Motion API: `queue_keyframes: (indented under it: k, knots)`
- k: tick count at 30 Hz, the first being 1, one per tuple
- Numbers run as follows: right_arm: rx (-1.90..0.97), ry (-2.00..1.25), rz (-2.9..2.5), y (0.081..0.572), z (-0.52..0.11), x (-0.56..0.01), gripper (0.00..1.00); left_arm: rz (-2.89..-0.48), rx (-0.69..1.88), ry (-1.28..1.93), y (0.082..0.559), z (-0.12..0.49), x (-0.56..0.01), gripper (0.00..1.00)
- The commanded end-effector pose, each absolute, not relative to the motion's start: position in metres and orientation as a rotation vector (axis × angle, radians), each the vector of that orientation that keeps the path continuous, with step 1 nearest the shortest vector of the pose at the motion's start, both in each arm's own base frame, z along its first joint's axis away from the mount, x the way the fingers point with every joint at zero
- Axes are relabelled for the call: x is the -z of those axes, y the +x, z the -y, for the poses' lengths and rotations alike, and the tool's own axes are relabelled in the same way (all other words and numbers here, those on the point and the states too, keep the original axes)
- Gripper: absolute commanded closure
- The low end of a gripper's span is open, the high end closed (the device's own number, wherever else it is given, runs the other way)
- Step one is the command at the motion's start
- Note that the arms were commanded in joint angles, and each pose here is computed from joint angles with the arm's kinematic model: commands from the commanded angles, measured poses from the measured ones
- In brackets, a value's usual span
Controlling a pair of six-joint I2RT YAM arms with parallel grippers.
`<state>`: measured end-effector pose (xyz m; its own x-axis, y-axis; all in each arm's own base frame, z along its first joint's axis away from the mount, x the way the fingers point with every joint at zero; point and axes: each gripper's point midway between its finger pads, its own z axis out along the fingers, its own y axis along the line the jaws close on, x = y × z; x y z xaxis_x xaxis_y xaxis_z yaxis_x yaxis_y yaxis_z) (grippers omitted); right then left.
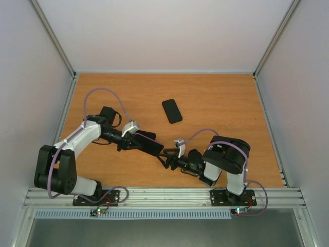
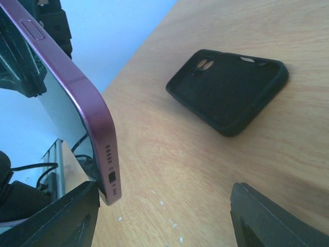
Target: Put the phone into the phone case
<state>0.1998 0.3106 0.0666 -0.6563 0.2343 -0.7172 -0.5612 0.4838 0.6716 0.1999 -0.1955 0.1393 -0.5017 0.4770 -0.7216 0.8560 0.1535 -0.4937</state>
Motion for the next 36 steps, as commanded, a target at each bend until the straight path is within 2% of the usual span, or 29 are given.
queue_keyframes:
  k: [1,15,20,27,36]
  knots:
    - [-1.463,-0.271,-1.536,0.199,-0.318,-0.16,0.29,-1.94,1.378,1.252,0.195,0.203,-0.159,0.93]
    - [-1.462,-0.336,-1.373,0.207,-0.337,-0.197,0.29,-1.925,1.401,1.257,0.192,0.204,-0.162,0.93]
    - [-1.467,-0.349,-1.33,0.207,-0.34,-0.208,0.38,-1.887,1.389,1.244,0.194,0.204,-0.168,0.93]
    - [-1.451,-0.361,-1.274,0.201,-0.334,-0.224,0.4,-1.81,1.376,1.083,0.209,0.197,-0.182,0.93]
    - [-1.481,-0.421,-1.18,0.195,-0.343,-0.247,0.43,-1.782,1.576,0.966,0.211,0.192,-0.194,0.94]
